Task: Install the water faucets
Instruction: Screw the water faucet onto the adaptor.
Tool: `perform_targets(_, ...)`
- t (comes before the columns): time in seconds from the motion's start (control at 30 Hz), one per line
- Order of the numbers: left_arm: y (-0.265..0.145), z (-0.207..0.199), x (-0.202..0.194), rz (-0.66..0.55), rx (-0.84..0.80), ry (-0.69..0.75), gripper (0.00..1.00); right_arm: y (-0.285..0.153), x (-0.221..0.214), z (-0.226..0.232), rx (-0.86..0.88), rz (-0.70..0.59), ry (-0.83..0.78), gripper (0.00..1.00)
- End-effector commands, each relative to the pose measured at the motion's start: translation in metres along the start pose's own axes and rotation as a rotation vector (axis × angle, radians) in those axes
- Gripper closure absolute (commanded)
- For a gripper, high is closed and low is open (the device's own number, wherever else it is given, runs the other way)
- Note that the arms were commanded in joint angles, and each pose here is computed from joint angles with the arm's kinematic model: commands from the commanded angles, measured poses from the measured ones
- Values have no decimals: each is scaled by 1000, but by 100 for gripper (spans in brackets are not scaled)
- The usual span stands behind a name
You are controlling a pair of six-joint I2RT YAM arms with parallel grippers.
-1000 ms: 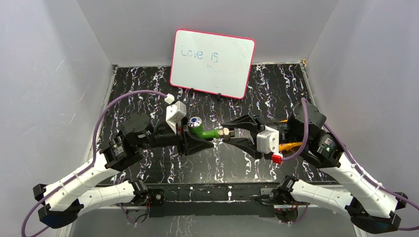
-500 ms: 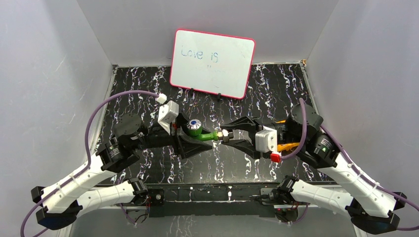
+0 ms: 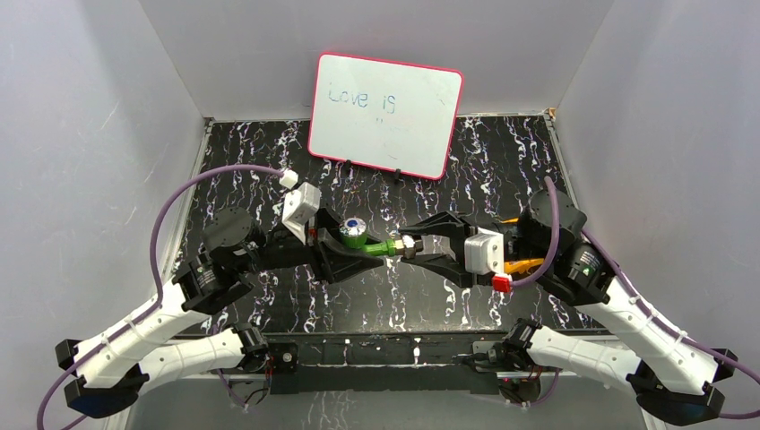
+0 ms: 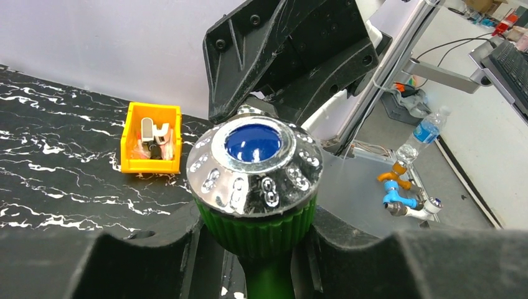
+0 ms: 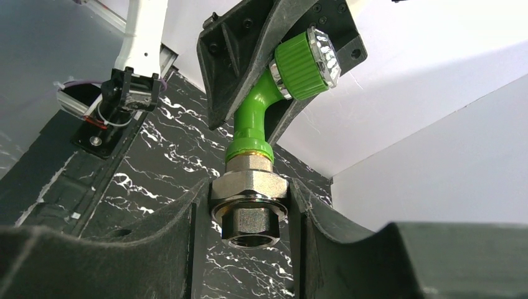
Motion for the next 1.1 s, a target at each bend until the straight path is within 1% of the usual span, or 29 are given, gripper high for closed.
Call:
perform_targets(0.0,-3,0,17,-96,18,68,100,0,14,-4,-35,-78,-9,83)
perform_targets(0.1,-3,0,18,-104,8,112,100,1,16,-4,-48,-101,55,86)
perform_targets(0.3,-5,0,18,-148,-20,218,100,3,22,-4,-111,-135,307,96)
perform_targets(0.53,-10,2,23,-192,-20,404,100,11,23,2,-111,-152,672,100)
perform_targets(0.63,-13,5,26,-226,-10,525,100,15,23,3,-114,-158,815,100)
perform_targets(0.73,-14,7,26,-231,-2,573,100,18,23,4,-112,-159,925,100)
perform_targets(0.9,-13,8,29,-223,11,573,100,19,23,2,-143,-165,948,100)
perform_targets(1.07,-14,9,26,-223,43,525,100,19,29,-1,-133,-207,905,100)
Point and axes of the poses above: each gripper's point midway between its finger pads, its own y axis out along the fingers, its own z axis along the line the jaws close on, x = y × z, the point moved 9 cm from there along -y, back along the fingers, and after that the axes turned 14 degrees about y, right-handed, at the moved point
